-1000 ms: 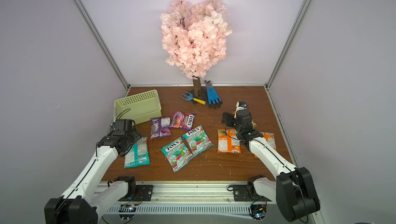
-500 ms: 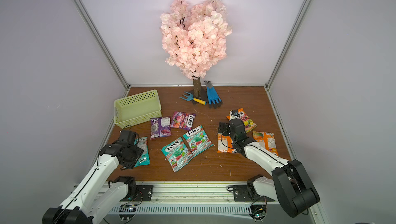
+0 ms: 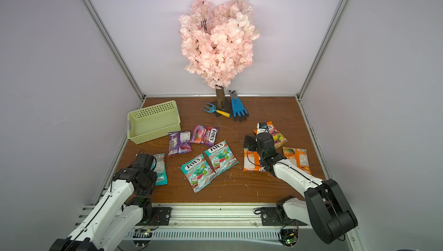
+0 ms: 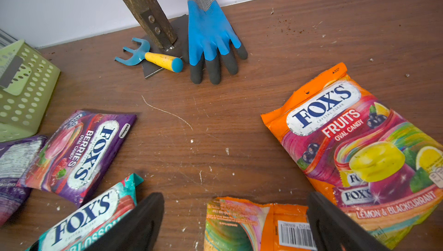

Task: Put the candies in the basket
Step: Pick up the candy at the center of the board.

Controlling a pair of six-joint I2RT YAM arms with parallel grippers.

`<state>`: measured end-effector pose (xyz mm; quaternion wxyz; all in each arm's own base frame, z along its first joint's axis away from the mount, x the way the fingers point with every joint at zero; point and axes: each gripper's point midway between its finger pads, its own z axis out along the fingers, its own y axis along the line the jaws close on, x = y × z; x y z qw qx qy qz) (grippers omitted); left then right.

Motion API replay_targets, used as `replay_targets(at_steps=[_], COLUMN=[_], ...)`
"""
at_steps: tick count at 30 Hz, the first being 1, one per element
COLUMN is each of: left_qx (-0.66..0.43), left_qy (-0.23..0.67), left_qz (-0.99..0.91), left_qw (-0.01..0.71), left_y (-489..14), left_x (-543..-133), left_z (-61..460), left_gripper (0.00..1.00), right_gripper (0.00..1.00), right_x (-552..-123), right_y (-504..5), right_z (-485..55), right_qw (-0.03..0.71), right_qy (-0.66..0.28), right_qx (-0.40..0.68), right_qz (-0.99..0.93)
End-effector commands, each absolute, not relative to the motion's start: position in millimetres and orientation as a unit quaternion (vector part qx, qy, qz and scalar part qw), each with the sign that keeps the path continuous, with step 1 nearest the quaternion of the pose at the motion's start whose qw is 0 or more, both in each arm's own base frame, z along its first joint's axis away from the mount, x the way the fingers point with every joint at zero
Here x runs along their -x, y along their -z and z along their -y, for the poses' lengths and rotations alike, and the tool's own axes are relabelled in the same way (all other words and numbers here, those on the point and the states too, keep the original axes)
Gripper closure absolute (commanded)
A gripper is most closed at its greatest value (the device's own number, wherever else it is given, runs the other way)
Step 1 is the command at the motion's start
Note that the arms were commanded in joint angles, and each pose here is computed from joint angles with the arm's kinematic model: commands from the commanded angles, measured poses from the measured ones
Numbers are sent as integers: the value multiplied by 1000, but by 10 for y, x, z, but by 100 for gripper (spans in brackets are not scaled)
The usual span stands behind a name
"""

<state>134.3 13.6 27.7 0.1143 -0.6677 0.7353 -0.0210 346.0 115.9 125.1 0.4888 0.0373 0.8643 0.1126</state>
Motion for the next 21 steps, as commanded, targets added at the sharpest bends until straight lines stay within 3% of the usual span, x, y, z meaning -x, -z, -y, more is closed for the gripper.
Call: replay_targets(at_steps=[1,11,14,17,21], left_qx=[677,681,682,682,664], left_qy=[4,14,12,21,50], left_qz=[-725,-719,-717,-712,-718], left_qw=[124,138,142,164,203], left_y=[-232,-68,-53,-119,-389], left_x=[-1322,-1377,-1356,-1410,-1610], left_z=[-196,-206,-224,-258,-275], left_gripper=[60,64,78,100,100], right_gripper=[1,1,1,1,1], right_x=[-3486,-3482,-3484,-3484,-3475], right_y=[-1402,-1422,-1423,-1423,-1436], right_z=[-1191,-1219,-1241,-1250,-1247], right_qw=[510,513,513,512,514], right_qy=[-125,-135,-140,-142,-143], right_qx=[-36,-32,-30,-29,-29], right_qz=[-850,-847,-847,-847,-845])
